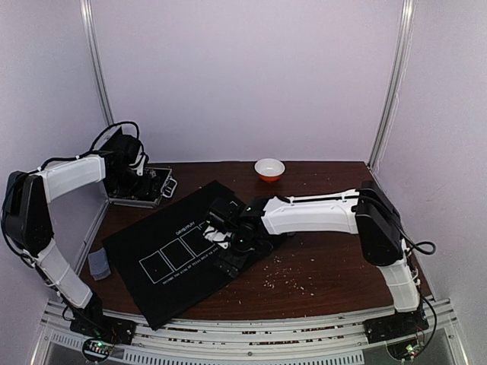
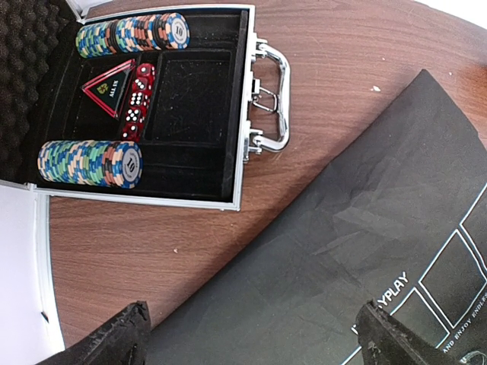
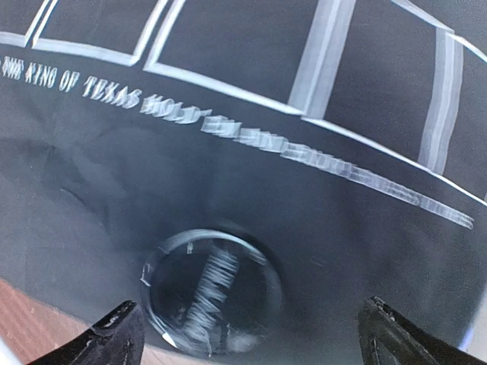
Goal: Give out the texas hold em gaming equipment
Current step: Place the dealer button on the poker table mat, then move the small blind button to the center of the board.
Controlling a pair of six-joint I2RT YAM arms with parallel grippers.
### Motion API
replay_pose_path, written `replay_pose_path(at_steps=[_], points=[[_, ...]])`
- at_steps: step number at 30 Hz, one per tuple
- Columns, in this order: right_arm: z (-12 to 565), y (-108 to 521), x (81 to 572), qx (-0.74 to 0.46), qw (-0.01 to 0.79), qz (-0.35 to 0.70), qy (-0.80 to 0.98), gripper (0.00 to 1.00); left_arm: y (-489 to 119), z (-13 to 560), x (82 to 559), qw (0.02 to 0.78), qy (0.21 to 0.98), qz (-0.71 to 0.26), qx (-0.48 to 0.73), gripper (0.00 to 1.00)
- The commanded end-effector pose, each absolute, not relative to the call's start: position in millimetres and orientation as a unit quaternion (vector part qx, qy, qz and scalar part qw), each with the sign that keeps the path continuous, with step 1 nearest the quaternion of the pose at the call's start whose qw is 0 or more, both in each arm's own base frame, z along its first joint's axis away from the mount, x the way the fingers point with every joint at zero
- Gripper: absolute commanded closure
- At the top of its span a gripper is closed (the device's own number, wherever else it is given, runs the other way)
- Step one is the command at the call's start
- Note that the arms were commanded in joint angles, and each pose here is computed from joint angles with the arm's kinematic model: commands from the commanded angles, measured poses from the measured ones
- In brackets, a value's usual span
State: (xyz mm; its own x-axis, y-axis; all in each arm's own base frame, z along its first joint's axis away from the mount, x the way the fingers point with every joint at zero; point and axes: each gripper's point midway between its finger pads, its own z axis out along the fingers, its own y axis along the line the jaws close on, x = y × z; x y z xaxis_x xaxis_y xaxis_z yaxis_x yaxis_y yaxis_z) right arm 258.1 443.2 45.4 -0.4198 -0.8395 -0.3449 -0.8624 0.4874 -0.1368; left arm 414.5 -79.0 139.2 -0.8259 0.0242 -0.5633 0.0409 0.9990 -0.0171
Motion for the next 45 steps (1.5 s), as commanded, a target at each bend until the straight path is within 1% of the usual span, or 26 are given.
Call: replay_pose_path(at_steps=[1,3,5,7,9,13,17,20,25,29,34,45], points=[[122,406,313,-0.402,0.261,0.071,0.875,0.0,-81,153,419,0.32,0.947,-0.019,0.022,0.02],[125,370,338,-0.353,0.256,0.07,0.897,0.0,-81,152,419,0.319,0.947,-0.018,0.022,0.02],[115,320,363,-0.304,0.238,0.045,0.921,0.01,-80,152,420,0.319,0.947,-0.017,0.022,0.02],[101,274,386,-0.238,0.211,0.021,0.948,0.05,-81,151,420,0.318,0.948,-0.016,0.023,0.02],[93,244,405,-0.179,0.192,0.012,0.965,0.11,-81,149,421,0.315,0.949,-0.016,0.024,0.02],[80,243,425,-0.138,0.195,-0.001,0.971,0.13,-82,146,422,0.312,0.95,-0.017,0.024,0.02],[51,251,436,-0.119,0.188,-0.012,0.975,0.15,-82,146,422,0.312,0.95,-0.018,0.025,0.02],[37,257,436,-0.123,0.183,-0.034,0.975,0.15,-81,147,422,0.313,0.949,-0.016,0.024,0.02],[32,276,428,-0.151,0.187,-0.037,0.97,0.16,-81,146,423,0.311,0.95,-0.016,0.025,0.02],[21,256,410,-0.165,0.162,-0.093,0.968,0.19,-82,145,423,0.311,0.95,-0.015,0.026,0.02],[17,235,384,-0.169,0.14,-0.117,0.969,0.23,-83,142,425,0.307,0.951,-0.017,0.026,0.02],[20,193,349,-0.162,0.111,-0.149,0.969,0.23,-84,141,426,0.305,0.952,-0.018,0.027,0.02]])
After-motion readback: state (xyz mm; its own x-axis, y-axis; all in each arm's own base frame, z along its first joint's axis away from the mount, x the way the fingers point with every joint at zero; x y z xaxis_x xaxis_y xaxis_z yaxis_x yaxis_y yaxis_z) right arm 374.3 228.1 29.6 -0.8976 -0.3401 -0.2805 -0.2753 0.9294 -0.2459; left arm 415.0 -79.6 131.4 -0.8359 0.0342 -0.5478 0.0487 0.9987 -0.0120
